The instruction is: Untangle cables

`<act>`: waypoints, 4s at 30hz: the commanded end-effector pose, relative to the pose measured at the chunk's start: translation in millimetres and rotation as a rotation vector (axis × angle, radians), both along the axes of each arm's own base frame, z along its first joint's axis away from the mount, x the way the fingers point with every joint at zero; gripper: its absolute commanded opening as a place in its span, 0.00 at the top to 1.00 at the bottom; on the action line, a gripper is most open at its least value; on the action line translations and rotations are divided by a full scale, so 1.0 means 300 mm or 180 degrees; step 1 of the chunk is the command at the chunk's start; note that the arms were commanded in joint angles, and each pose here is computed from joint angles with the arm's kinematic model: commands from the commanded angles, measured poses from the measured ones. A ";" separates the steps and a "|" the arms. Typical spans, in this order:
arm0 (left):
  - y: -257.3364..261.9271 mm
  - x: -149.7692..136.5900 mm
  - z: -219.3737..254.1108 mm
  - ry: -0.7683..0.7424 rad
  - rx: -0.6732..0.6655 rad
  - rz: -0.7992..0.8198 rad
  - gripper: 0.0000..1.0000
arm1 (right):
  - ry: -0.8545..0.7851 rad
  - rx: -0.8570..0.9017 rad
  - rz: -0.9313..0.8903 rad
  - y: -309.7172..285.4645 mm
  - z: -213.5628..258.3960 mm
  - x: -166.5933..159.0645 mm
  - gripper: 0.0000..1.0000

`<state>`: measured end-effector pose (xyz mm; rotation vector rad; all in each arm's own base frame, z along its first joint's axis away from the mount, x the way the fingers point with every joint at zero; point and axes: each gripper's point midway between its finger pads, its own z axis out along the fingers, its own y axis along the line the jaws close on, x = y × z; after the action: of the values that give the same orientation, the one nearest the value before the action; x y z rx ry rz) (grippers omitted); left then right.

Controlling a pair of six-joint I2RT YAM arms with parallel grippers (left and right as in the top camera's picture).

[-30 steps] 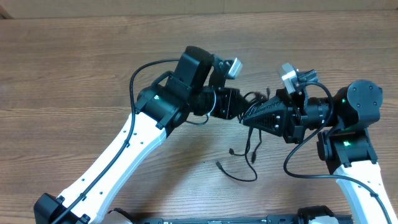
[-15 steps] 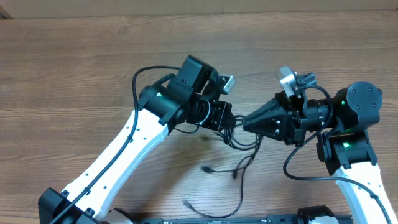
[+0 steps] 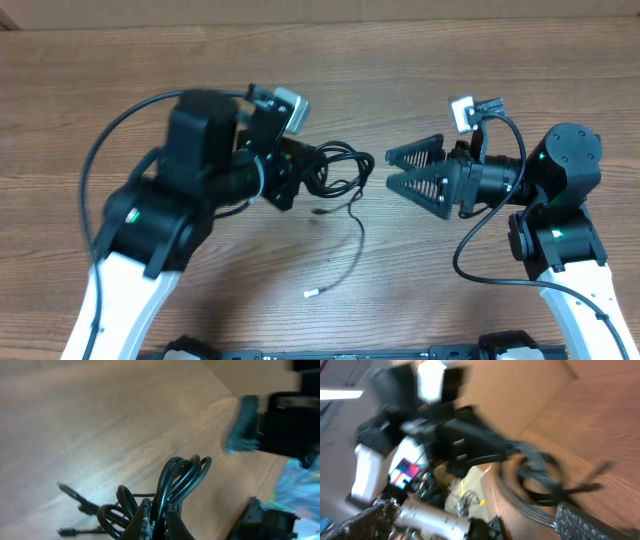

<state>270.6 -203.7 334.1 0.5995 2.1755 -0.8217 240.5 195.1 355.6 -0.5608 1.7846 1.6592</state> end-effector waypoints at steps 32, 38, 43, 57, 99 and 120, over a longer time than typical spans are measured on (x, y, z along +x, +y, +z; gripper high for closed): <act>-0.109 -0.353 0.247 -0.2032 -0.0466 -0.2441 0.96 | -0.2038 -0.1620 -0.0839 -0.132 0.080 -0.113 0.03; -0.147 -0.273 0.272 -0.1914 -0.0651 -0.2316 0.96 | -0.1943 -0.1509 -0.0518 -0.106 0.051 -0.177 0.06; -0.173 -0.219 0.263 -0.1634 -0.0774 -0.2200 0.96 | -0.1962 -0.1398 -0.0395 -0.092 0.060 -0.202 0.06; -0.297 -0.250 0.209 -0.1633 -0.0517 -0.2242 0.96 | -0.1990 -0.1353 -0.0378 -0.088 0.070 -0.204 0.08; -0.329 -0.227 0.172 -0.0856 -0.0522 -0.1608 0.00 | 0.0589 -0.0808 -0.2388 -0.266 0.071 0.032 0.96; -0.426 -0.059 0.076 -0.1139 0.0271 0.0233 0.00 | 0.1741 0.0127 -0.2847 -0.300 0.103 0.114 0.96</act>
<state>235.1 -344.7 346.0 0.7518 1.9330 -0.6646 276.0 105.7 376.9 0.7303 1.9445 1.2335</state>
